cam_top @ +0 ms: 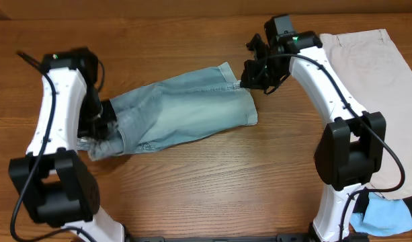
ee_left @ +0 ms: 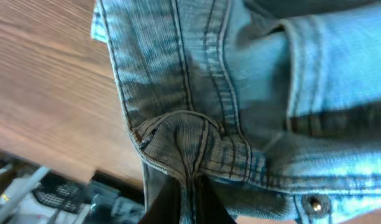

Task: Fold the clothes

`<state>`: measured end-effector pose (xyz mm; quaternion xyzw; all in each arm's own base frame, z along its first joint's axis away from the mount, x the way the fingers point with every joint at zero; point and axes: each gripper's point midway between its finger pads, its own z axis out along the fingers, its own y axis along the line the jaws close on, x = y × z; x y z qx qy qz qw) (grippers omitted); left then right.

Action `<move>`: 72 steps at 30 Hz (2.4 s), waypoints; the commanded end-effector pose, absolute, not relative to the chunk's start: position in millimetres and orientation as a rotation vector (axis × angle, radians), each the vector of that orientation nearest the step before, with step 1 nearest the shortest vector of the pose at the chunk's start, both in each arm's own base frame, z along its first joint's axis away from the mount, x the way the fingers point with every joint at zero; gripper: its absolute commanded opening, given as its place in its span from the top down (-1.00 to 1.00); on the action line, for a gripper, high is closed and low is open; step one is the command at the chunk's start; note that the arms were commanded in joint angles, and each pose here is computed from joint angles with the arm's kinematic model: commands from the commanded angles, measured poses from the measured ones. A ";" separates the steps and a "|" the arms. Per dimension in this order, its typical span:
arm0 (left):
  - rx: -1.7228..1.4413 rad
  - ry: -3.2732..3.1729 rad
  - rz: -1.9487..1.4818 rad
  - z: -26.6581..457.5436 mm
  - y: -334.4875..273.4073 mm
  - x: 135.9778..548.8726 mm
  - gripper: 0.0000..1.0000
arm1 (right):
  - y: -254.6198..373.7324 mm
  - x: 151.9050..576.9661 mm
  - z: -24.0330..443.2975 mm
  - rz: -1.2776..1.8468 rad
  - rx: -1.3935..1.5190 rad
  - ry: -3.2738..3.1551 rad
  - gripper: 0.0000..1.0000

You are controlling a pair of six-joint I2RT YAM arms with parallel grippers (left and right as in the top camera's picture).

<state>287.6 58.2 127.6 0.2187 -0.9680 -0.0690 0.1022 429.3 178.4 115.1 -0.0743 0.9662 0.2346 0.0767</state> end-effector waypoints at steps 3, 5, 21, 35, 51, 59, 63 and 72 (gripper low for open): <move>0.903 -2.875 -0.312 111.0 75.9 257.4 0.91 | 194.3 443.4 133.5 0.727 -0.314 2.780 0.92; 0.974 -2.873 -0.329 105.4 86.6 252.5 0.92 | 195.8 449.1 136.2 0.727 -0.319 2.752 0.92; 1.162 -3.114 -0.160 174.6 95.0 235.3 0.92 | 178.9 402.7 235.0 0.723 -0.325 2.652 0.92; 1.306 -3.011 -0.081 168.3 78.4 207.0 0.92 | 166.8 368.6 225.8 0.613 -0.366 2.783 0.92; 1.754 -2.849 -0.483 101.0 124.8 201.9 0.85 | 239.2 453.5 122.1 0.647 -0.480 2.693 0.92; 1.923 -2.996 -0.479 112.2 145.9 251.8 0.60 | 248.2 477.5 101.0 0.649 -0.497 2.631 0.92; 1.889 -3.053 -0.486 106.1 151.8 270.1 0.62 | 251.4 485.8 99.5 0.651 -0.499 2.599 0.92; 1.697 -3.184 -0.475 78.8 158.4 307.2 0.92 | 257.0 500.7 97.8 0.657 -0.495 2.540 0.92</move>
